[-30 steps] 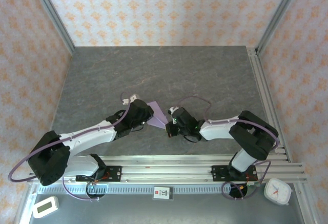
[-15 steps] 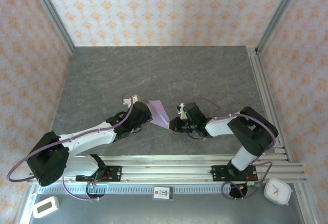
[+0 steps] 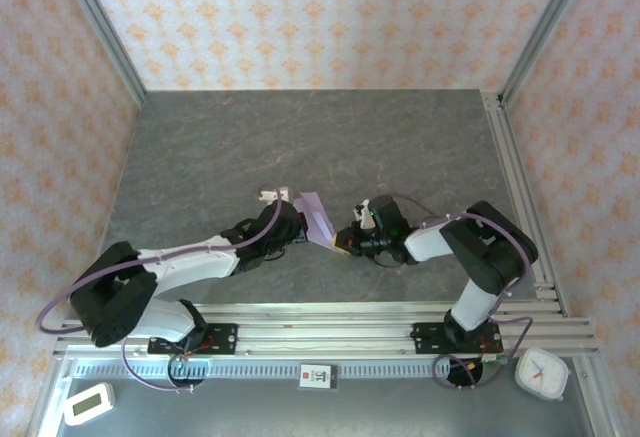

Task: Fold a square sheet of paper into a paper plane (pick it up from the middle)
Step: Fourth fold the wing at the center of the table.

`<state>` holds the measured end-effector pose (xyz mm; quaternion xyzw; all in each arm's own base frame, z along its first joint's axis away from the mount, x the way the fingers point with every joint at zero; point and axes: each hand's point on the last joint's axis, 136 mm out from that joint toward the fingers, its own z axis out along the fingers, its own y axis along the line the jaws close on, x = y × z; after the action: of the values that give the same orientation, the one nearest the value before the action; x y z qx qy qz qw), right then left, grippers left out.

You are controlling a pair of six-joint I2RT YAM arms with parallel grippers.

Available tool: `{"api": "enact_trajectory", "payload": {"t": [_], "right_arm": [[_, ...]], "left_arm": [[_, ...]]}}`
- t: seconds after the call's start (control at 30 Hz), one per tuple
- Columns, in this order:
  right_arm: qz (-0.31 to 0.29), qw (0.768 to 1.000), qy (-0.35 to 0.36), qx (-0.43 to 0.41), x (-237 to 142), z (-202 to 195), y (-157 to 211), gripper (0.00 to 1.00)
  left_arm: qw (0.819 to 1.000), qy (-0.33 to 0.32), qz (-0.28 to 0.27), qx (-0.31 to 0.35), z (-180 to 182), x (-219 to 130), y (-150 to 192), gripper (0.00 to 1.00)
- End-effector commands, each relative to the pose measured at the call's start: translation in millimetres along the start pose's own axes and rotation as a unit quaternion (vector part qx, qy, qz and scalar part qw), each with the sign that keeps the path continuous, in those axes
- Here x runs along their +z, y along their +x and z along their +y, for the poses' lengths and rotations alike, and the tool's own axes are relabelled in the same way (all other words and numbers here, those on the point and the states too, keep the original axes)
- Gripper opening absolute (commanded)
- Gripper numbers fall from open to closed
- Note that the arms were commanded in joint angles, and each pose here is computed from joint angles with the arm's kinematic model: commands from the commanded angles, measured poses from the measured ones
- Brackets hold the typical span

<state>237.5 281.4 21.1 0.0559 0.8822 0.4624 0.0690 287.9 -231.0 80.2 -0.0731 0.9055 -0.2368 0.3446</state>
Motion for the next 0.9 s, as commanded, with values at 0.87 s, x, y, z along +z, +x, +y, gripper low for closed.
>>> {"api": "enact_trajectory", "payload": {"t": [0.87], "right_arm": [[0.022,0.997,0.038,0.063,10.0,-48.3,16.3,0.00]], "left_arm": [[0.992,0.055,0.040,0.104,-40.8,63.7,6.1,0.00]]}}
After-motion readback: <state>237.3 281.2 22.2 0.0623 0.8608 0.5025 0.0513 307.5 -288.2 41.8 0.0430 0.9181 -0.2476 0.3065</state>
